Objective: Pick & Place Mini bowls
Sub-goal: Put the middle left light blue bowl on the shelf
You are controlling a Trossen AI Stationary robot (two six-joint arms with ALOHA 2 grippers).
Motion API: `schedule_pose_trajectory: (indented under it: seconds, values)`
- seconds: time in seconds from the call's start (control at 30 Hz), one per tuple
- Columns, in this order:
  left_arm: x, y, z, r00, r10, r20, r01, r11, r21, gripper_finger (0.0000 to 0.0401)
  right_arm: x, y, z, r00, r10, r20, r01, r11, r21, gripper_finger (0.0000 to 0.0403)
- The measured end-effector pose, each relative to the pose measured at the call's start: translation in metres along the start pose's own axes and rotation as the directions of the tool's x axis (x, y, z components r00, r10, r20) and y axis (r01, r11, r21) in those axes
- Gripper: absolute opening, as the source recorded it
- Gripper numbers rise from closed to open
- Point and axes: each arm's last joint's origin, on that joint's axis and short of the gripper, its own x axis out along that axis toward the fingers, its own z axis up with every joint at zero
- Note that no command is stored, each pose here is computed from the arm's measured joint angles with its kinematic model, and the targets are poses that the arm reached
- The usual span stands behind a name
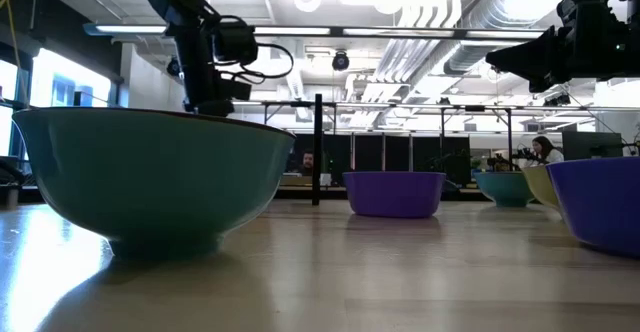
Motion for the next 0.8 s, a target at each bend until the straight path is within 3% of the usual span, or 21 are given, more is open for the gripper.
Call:
schedule_pose_trajectory:
  seconds: [0.8]
  values:
    - [0.0002, -0.0009, 0.0014, 0.999, -0.032, 0.018, 0.032, 0.999, 0.003, 0.0033, 0.0, 0.0, -0.0001, 1.0, 0.0, 0.0, 0.0, 1.0, 0.0, 0.0]
